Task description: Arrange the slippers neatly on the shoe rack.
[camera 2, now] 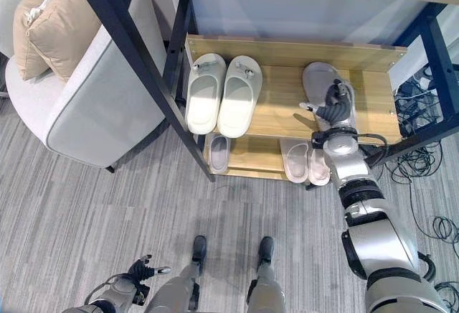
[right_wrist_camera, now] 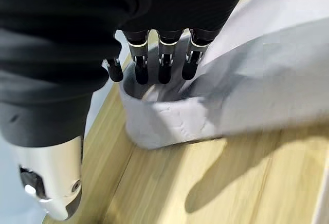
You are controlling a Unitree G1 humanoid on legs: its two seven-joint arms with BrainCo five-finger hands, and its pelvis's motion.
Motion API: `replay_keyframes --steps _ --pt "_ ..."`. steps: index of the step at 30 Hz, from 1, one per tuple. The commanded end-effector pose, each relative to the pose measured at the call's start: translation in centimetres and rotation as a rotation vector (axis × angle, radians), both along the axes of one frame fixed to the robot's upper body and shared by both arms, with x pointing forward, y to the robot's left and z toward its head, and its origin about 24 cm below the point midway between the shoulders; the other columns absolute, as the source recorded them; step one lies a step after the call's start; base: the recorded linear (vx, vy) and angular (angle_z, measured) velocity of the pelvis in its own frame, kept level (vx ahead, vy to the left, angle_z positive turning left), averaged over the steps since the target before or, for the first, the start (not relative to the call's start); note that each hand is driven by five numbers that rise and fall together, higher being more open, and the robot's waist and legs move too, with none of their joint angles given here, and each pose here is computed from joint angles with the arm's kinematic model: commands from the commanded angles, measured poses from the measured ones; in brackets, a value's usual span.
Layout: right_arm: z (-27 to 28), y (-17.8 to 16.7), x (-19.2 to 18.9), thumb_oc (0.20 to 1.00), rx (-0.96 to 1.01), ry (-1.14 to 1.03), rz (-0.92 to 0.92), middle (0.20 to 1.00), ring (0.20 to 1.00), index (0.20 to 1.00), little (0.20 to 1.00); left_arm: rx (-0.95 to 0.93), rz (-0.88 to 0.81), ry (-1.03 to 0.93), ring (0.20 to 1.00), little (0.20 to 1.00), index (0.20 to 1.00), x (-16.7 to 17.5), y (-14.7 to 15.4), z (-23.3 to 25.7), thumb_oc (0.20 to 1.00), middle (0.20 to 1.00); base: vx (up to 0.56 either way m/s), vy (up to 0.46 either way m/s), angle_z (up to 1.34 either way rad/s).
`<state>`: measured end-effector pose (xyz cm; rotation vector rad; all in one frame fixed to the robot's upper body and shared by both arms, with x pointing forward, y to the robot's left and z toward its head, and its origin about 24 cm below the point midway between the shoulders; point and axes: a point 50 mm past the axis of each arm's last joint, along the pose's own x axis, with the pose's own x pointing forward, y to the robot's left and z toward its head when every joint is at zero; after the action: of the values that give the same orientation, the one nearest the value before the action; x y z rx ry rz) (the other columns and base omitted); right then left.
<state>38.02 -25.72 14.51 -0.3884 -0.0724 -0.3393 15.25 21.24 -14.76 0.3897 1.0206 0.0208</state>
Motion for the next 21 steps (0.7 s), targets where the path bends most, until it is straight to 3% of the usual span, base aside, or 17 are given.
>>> replay_keyframes --steps 1,13,16,21 --pt "-0.3 1.9 0.5 1.0 0.003 0.017 0.079 1.0 1.0 1.0 1.0 0.044 0.002 0.033 1.0 1.0 1.0 0.5 1.1 0.3 1.0 1.0 -0.03 0.036 0.04" --pt "-0.8 2.0 -1.3 1.0 0.08 -0.111 0.065 1.0 1.0 1.0 1.0 0.037 -0.011 0.046 1.0 1.0 1.0 0.1 0.3 -0.1 1.0 1.0 0.0 0.004 0.01" --pt "-0.5 1.0 -1.9 1.0 -0.09 -0.109 0.021 1.0 1.0 1.0 1.0 0.033 -0.015 0.041 1.0 1.0 1.0 0.1 0.2 -0.1 1.0 1.0 0.0 0.0 0.0" --pt "-0.3 0.5 -2.2 1.0 -0.169 -0.116 0.005 1.0 1.0 1.0 1.0 0.037 -0.04 0.036 1.0 1.0 1.0 0.2 0.0 0.0 1.0 1.0 0.0 0.0 0.0"
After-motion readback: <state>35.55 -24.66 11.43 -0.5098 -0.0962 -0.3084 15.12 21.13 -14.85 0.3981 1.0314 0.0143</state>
